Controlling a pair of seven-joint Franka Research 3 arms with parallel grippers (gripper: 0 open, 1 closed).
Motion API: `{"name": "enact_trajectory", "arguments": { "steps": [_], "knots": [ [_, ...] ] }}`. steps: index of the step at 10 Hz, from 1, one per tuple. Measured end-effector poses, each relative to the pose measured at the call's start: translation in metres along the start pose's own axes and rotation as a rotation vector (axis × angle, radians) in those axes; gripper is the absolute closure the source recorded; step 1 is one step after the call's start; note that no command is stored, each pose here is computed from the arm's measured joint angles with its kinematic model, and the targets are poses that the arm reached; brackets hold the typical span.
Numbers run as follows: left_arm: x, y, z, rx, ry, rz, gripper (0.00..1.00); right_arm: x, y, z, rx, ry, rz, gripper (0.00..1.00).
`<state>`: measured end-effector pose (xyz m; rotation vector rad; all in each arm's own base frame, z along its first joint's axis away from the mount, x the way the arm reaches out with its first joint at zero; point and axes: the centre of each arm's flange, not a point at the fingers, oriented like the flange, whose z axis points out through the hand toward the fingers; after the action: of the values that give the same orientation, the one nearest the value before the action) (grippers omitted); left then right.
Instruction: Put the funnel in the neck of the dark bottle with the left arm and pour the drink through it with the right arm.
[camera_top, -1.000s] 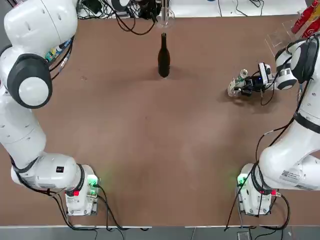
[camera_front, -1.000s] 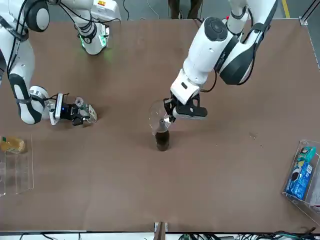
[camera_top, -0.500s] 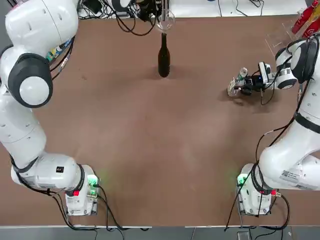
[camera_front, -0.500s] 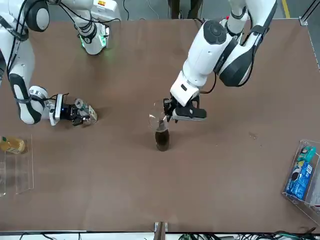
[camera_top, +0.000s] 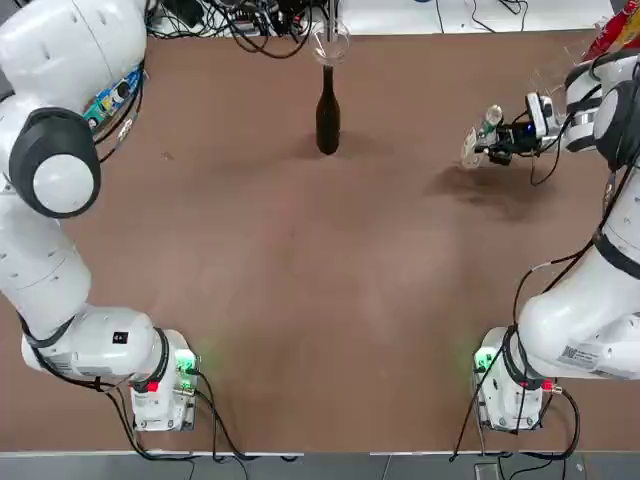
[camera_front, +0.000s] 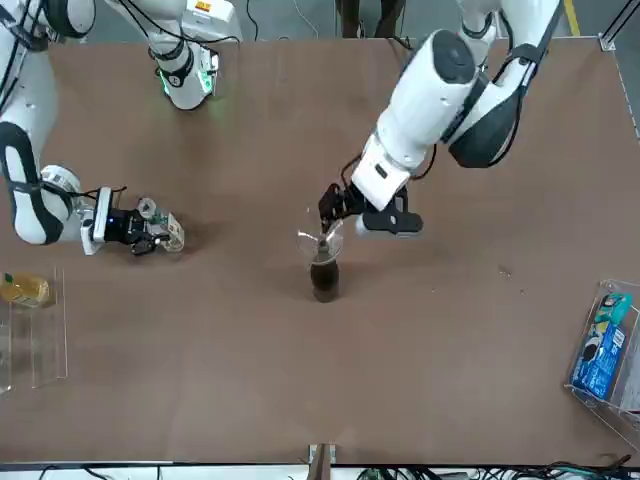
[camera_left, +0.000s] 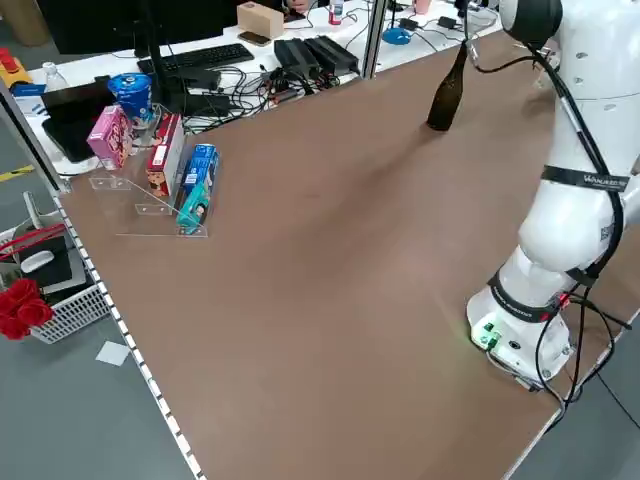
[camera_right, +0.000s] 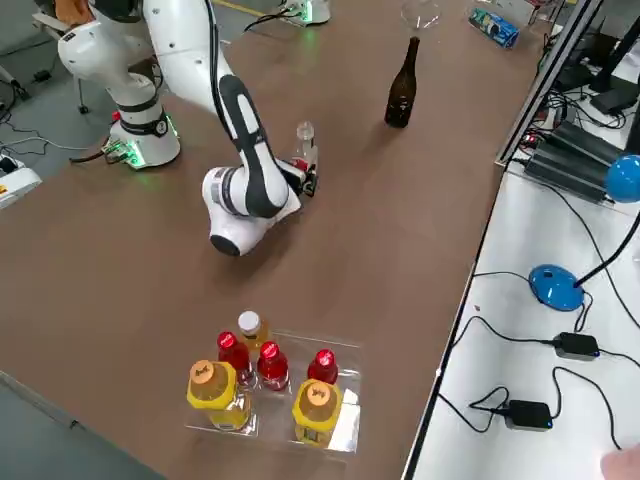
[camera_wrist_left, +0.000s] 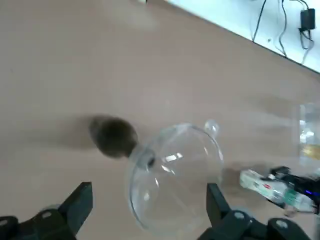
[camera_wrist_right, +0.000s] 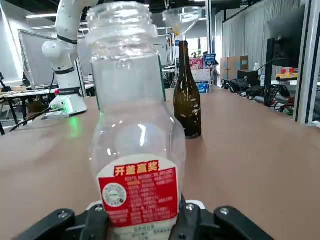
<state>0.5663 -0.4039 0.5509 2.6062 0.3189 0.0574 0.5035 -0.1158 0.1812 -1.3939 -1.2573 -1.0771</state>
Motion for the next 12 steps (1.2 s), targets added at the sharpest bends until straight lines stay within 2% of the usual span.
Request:
{"name": "enact_trajectory", "arguments": {
  "steps": [3,5,6,8,10,12],
  "knots": [
    [0.053,-0.048,-0.013,-0.064,-0.06,-0.203,0.0,0.064,0.006,-0.01,-0.008,-0.09,0.14,0.6],
    [0.073,-0.069,-0.004,-0.079,-0.084,-0.225,0.0,0.116,0.011,-0.01,-0.037,-0.177,0.217,0.6],
    [0.079,-0.076,0.006,-0.075,-0.093,-0.179,0.0,0.141,0.013,-0.005,-0.053,-0.213,0.252,0.6],
    [0.098,-0.1,0.019,-0.073,-0.093,0.015,0.0,0.183,0.019,0.016,-0.093,-0.269,0.301,0.6],
    [0.123,-0.136,0.026,-0.072,-0.096,0.139,0.0,0.227,0.024,0.056,-0.135,-0.322,0.357,0.6],
    [0.129,-0.152,0.053,-0.078,-0.132,0.262,0.01,0.271,0.02,0.097,-0.178,-0.368,0.434,0.6]
  ]
}}
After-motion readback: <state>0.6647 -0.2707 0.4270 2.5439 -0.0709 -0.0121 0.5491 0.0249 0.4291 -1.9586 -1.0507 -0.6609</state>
